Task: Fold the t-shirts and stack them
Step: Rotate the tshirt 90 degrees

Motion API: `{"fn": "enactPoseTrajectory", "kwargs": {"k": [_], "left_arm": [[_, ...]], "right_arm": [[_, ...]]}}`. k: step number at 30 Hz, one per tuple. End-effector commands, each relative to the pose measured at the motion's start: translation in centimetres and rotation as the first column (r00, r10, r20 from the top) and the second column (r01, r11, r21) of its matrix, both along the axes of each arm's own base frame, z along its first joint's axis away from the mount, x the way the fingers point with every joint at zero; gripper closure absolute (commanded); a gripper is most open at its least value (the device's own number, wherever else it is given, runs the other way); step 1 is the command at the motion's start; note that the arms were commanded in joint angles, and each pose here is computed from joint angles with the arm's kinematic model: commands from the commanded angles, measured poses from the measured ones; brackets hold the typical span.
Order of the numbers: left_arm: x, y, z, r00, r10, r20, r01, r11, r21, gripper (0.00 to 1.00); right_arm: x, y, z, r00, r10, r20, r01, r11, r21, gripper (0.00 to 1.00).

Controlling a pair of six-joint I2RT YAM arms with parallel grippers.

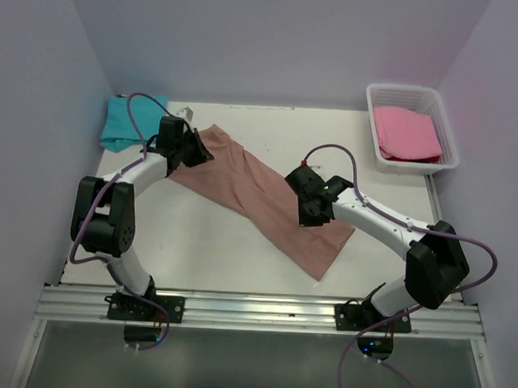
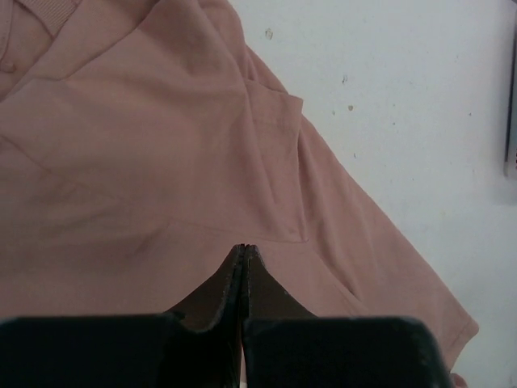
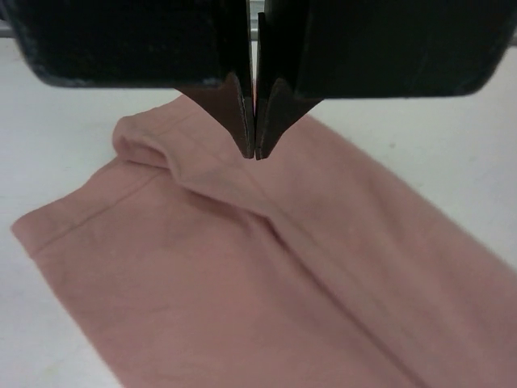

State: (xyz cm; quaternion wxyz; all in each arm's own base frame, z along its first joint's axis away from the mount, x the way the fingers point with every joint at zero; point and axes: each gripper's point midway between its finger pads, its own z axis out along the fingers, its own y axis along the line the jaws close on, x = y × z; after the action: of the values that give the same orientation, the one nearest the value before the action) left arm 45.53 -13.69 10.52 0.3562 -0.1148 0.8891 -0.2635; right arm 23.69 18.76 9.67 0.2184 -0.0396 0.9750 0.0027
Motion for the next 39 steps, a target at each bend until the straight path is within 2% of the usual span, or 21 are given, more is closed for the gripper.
{"fn": "enactPoseTrajectory", "kwargs": {"k": [1, 8, 14, 20, 25, 31, 32, 36, 39], "left_arm": [[-2.3, 1.8, -1.5, 0.997, 0.067, -0.031, -0.065, 0.997, 0.050, 1.00], [-4.2, 2.8, -2.8, 0.992, 0.108, -0.071, -0.102, 0.991, 0.083, 1.00], [-4.9, 2.7, -3.8, 0.987, 0.127, -0.094, -0.122, 0.991, 0.062, 1.00], [-4.2, 3.4, -4.1, 0.985, 0.148, -0.089, -0.139, 0.985, 0.099, 1.00], [-2.6, 3.6, -5.2, 0.981, 0.165, -0.098, -0.153, 0.981, 0.116, 1.00], [0.9, 3.3, -6.9, 0.978, 0.171, -0.121, -0.158, 0.981, 0.112, 1.00], [1.1, 3.3, -8.3, 0.973, 0.172, -0.154, -0.155, 0.981, 0.119, 1.00], [4.1, 2.0, -9.2, 0.975, 0.142, -0.172, -0.130, 0.988, 0.080, 1.00], [6.0, 0.9, -10.3, 0.980, 0.107, -0.170, -0.103, 0.994, 0.036, 1.00]], "right_arm": [[2.1, -3.2, -0.4, 0.990, -0.124, 0.061, 0.128, 0.989, -0.072, 1.00], [2.4, -6.3, -3.3, 0.979, -0.203, 0.029, 0.205, 0.973, -0.106, 1.00], [3.3, -6.1, -6.8, 0.980, -0.196, -0.043, 0.188, 0.972, -0.141, 1.00], [2.4, -5.2, -9.5, 0.978, -0.179, -0.107, 0.167, 0.980, -0.109, 1.00], [0.7, -5.3, -10.3, 0.976, -0.158, -0.150, 0.147, 0.986, -0.082, 1.00], [-4.2, -3.5, -10.7, 0.968, -0.043, -0.245, 0.039, 0.999, -0.020, 1.00], [-5.4, -3.2, -10.7, 0.963, -0.018, -0.270, 0.016, 1.000, -0.008, 1.00], [-8.5, -0.4, -9.9, 0.949, 0.067, -0.308, -0.044, 0.996, 0.083, 1.00], [-10.0, 0.8, -9.1, 0.945, 0.114, -0.307, -0.089, 0.992, 0.094, 1.00]]}}
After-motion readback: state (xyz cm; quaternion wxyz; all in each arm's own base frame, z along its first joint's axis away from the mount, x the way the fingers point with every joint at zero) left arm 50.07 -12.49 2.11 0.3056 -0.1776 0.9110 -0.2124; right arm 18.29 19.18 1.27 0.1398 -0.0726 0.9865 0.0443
